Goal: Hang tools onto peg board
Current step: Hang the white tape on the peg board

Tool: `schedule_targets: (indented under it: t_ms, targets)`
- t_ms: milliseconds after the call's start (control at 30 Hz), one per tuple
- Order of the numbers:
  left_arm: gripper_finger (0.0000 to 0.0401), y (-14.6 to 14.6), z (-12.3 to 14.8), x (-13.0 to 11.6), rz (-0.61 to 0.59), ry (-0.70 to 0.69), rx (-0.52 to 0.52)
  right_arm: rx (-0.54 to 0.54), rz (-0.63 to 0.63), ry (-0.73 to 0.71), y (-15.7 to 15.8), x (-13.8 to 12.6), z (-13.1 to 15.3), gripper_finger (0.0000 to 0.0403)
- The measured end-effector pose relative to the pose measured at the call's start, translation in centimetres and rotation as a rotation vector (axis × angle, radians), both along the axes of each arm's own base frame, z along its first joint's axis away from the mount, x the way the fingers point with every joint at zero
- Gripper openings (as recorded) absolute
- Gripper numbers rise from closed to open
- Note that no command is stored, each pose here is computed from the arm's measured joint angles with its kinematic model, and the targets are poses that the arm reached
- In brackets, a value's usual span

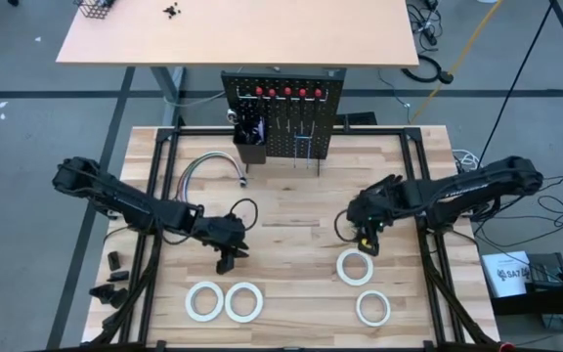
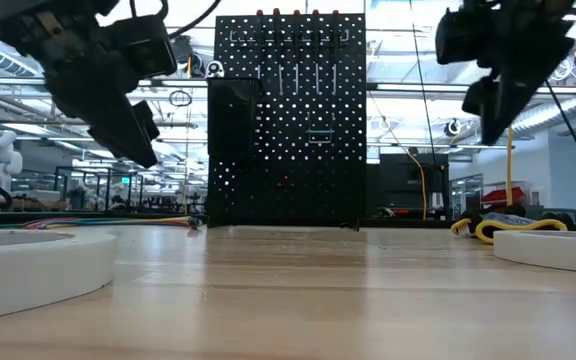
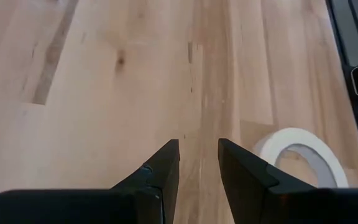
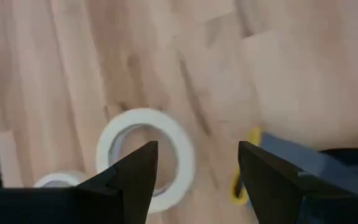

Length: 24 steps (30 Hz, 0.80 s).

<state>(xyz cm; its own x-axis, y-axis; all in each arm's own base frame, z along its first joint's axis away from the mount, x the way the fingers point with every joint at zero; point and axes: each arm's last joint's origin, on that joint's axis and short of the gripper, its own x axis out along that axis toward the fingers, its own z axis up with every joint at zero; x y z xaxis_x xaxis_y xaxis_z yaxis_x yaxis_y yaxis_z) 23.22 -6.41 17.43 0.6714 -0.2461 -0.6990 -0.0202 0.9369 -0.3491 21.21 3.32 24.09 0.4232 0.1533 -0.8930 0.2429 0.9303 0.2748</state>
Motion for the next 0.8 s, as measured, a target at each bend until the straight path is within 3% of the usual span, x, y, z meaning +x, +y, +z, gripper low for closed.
schedule_targets:
  t_ms: [233, 400, 800]
  targets:
    - [0.0114, -1.0, 0.0, -0.3, 0.026, -0.027, 0.088, -0.002, 0.109, 0.029, 2.0, 0.3, -2.8, 0.0217]
    - [0.0114, -1.2, -0.1, -0.4, 0.053, -0.037, 0.135, -0.073, 0.305, 0.067, 3.3, 0.8, -5.3, 0.0217]
    - [0.0114, -1.6, -0.1, -0.5, 0.05, -0.041, 0.149, -0.111, 0.376, 0.111, 5.2, 2.9, -8.9, 0.0217]
